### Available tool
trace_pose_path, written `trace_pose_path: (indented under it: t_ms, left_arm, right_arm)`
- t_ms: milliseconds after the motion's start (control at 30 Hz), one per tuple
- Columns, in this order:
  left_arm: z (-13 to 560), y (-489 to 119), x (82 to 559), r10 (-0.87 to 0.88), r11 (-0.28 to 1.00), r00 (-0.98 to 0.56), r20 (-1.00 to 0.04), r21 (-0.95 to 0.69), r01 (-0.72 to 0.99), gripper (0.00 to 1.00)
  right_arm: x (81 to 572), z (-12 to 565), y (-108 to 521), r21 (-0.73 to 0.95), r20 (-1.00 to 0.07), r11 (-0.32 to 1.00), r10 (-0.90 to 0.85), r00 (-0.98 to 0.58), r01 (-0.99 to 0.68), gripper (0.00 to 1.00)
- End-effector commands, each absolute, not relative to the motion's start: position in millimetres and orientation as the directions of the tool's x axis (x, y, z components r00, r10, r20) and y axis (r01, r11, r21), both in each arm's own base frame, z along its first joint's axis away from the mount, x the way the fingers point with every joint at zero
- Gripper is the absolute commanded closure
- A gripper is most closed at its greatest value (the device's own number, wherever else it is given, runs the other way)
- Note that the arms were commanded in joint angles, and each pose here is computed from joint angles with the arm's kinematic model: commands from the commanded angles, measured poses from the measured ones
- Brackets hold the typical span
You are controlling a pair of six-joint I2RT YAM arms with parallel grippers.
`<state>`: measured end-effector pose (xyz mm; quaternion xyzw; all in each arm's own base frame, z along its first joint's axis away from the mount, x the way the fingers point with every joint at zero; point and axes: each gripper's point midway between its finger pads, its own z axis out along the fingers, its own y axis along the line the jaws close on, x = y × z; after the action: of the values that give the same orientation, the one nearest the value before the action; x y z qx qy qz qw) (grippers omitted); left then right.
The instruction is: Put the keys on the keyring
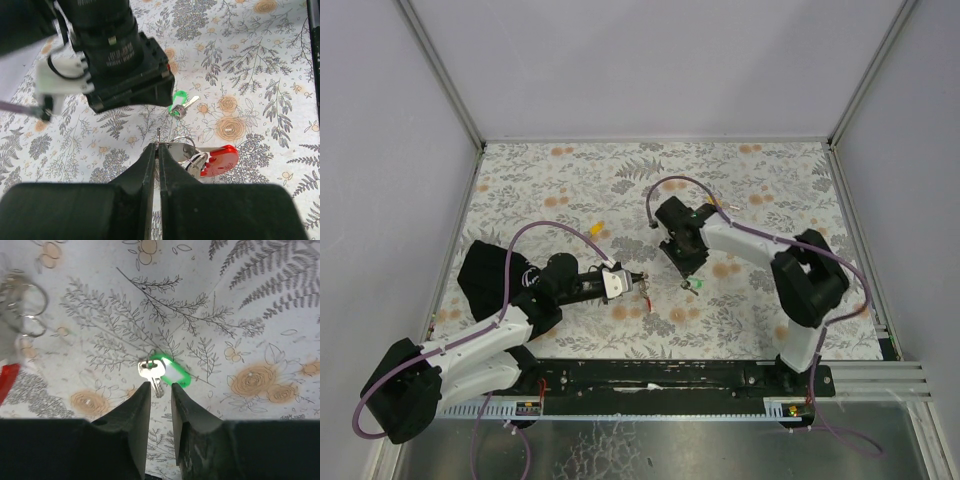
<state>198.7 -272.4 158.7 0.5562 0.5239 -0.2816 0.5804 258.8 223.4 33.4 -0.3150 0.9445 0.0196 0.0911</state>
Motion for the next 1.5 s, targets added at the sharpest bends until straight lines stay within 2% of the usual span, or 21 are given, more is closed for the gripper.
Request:
trace_pose_path:
  t_ms: [0,200,367,600,867,1467]
  left_arm:
    - [180.7,-275.3,204.5,0.207,0.249,0.339,-0.918,0.385,0.889,1.0]
    - [181.9,-275.2,204.3,0.203,0.251,0.341,-0.918,0.386,0.888,1.0]
    - [181.5,-275.6,204.1,0.202,0.249,0.34,-0.919,0.384,0.889,1.0]
    - [181.4,-275.7,204.5,0.202,0.251,0.341,-0.918,0.385,0.888,1.0]
    - [180.2,-275.9,204.8,0.204,0.25,0.337,-0.919,0.382,0.89,1.0]
    - [179.9,-276.1,204.3,0.205,0.247,0.336,-0.919,0.381,0.891,1.0]
  right_arm:
    - [275.2,75.5,237.1,0.007,-0.409,0.82,-0.52,-0.75,-0.572,0.69]
    - [276.1,87.0,245.4,0.059,-0.602,0.843,-0.397,-0.693,-0.534,0.66]
    - [266.7,75.0,249.5,0.029,-0.698,0.834,-0.377,-0.609,-0.55,0.66]
    - [262.1,71.2,245.4,0.053,-0.825,0.858,-0.251,-0.507,-0.512,0.69]
    - [263.1,60.2,244.9,0.026,-0.81,0.854,-0.287,-0.512,-0.52,0.7]
    - [270.2,39.3,239.3,-0.041,-0.744,0.874,-0.35,-0.569,-0.483,0.79]
